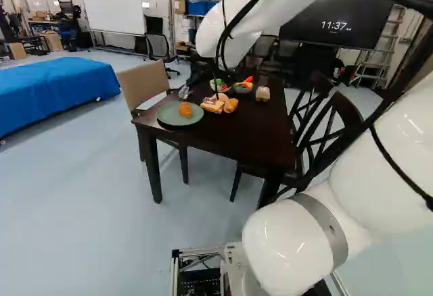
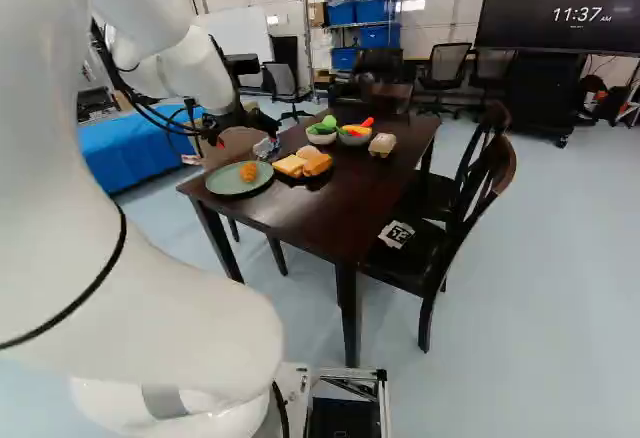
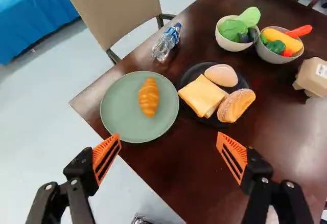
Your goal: Move the croissant to the empty plate
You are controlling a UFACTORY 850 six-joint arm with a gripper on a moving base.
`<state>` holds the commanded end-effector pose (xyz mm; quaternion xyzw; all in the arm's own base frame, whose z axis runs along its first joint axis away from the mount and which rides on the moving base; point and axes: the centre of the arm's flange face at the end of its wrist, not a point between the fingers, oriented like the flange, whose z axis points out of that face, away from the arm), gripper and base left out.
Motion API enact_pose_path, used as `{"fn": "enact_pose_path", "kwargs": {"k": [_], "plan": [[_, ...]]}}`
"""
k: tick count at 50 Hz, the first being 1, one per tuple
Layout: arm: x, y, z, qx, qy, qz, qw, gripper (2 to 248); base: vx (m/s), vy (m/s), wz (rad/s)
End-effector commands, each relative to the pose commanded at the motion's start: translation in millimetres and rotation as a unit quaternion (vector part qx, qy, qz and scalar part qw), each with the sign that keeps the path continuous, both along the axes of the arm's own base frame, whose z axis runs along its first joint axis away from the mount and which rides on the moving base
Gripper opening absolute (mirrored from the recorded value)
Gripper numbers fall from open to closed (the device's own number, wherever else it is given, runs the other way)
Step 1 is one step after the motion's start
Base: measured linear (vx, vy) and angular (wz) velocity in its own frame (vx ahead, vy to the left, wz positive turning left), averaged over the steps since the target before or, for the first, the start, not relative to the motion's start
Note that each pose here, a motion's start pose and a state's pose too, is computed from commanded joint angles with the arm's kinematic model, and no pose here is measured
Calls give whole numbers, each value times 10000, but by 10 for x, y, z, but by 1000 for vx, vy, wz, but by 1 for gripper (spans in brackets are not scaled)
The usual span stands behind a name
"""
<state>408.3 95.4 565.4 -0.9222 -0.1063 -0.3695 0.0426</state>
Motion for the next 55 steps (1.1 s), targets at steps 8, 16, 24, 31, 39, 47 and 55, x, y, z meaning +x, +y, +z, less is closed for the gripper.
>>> {"fn": "enact_pose_path", "kwargs": {"k": [8, 16, 24, 31, 39, 47, 55], "plan": [[-124, -113, -11, 5, -24, -101, 9999, 247, 0, 0, 0], [-243, -234, -24, 11, -51, -220, 9997, 247, 0, 0, 0], [-318, -357, -34, 14, -73, -361, 9993, 247, 0, 0, 0], [-365, -464, -44, 15, -84, -492, 9988, 247, 0, 0, 0], [-362, -578, -70, 10, -60, -644, 9979, 247, 0, 0, 0], [-361, -694, -95, 5, -35, -798, 9968, 247, 0, 0, 0], [-363, -812, -120, 1, -11, -955, 9954, 247, 0, 0, 0]]}}
